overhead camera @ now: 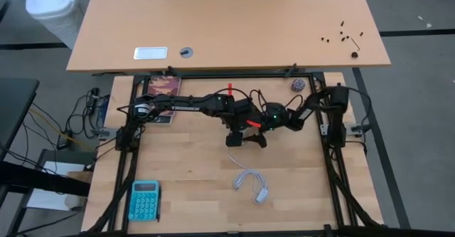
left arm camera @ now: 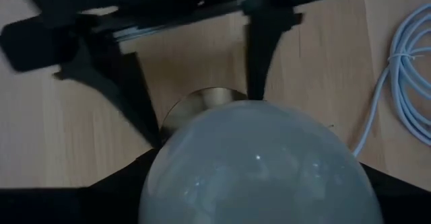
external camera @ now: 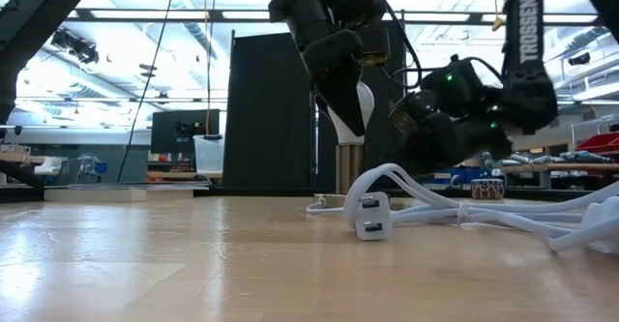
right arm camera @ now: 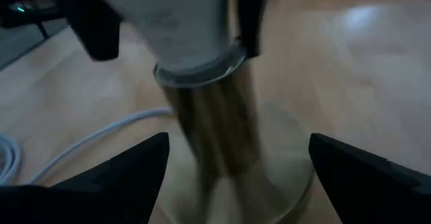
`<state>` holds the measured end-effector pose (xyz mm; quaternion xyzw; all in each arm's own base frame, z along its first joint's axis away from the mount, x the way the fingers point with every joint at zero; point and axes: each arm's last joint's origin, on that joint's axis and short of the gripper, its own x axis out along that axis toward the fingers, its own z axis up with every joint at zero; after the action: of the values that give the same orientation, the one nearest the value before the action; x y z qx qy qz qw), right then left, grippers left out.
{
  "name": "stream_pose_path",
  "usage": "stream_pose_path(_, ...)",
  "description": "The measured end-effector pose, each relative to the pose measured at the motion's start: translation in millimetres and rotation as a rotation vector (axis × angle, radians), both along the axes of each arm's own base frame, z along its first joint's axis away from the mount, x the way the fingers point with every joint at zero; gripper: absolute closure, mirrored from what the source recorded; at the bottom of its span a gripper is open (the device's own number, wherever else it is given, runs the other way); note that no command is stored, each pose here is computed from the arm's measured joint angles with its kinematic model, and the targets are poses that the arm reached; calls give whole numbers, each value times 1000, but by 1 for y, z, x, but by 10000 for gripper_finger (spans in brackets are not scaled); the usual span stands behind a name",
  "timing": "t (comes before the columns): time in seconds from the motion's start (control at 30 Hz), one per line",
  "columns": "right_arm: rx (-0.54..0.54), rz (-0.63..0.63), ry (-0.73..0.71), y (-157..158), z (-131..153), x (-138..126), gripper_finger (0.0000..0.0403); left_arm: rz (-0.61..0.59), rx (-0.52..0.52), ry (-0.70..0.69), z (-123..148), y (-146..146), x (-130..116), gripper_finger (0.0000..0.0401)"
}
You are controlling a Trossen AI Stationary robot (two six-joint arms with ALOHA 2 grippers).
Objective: Screw lightbulb
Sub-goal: Insert the lightbulb into the desk lamp
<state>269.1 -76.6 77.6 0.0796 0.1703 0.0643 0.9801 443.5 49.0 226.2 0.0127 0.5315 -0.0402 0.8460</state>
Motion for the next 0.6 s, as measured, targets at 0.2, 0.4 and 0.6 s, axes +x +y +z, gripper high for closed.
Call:
stream_pose_path(0.2, 20, 145, -54, -13, -3, 7, 72, -1, -1, -1, 0, 0, 0, 141)
stream_pose_path(0.4, 22, 264, -102, -18, -1, 16, 106, -1, -2, -7, 0, 0, 1, 141)
stream_pose_path(0.6, -40, 296, -154, -23, 7, 28, 112, -2, -3, -15, 1, 0, 1, 141)
